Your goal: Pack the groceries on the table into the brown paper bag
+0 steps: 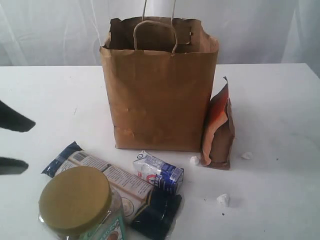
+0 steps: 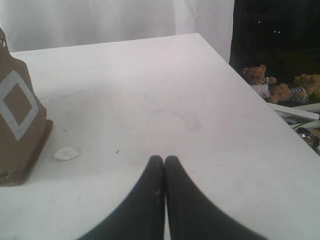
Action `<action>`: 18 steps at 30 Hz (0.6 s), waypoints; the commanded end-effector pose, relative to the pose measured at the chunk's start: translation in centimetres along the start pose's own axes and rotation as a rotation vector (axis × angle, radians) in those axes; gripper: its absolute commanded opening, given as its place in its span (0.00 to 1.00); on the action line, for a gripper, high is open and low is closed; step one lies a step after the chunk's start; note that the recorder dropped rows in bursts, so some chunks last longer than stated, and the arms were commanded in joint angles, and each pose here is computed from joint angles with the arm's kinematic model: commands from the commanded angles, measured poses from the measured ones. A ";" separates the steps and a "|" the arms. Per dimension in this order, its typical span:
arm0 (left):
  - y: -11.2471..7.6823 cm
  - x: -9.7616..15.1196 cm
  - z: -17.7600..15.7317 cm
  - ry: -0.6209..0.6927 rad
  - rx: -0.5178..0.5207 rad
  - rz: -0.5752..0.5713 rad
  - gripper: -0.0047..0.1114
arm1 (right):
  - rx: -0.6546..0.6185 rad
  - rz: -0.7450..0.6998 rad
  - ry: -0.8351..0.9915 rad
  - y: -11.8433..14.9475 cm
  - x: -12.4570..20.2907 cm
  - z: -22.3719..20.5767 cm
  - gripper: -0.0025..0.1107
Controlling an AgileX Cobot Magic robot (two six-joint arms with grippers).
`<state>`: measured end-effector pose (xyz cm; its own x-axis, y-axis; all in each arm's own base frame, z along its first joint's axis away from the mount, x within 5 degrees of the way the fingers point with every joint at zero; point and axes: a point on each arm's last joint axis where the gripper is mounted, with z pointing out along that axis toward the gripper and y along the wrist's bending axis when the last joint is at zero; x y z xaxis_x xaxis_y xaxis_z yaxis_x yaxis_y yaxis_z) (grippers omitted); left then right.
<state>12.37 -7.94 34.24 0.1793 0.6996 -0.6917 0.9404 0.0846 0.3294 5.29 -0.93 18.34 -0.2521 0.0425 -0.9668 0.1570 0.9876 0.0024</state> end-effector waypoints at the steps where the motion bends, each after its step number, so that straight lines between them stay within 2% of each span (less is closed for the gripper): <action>1: -0.3 -0.7 0.1 -0.094 0.044 -0.036 0.95 | -0.001 -0.010 -0.004 0.0 0.1 0.0 0.02; 7: -0.6 -1.9 -0.1 -0.213 0.098 -0.182 0.94 | -0.001 -0.010 -0.004 0.0 0.1 0.0 0.02; 12: -0.9 -1.8 0.0 -0.208 0.130 -0.179 0.94 | -0.001 -0.010 -0.004 0.0 0.1 0.0 0.02; 18: 0.1 -1.6 0.7 -0.228 0.125 -0.166 0.94 | -0.001 -0.010 -0.004 0.0 0.1 0.0 0.02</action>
<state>11.99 -9.22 35.08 0.0600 0.5347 -0.8429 0.9843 0.1089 0.1391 5.29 -0.93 18.34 -0.2521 0.0425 -0.9668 0.1570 0.9876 0.0024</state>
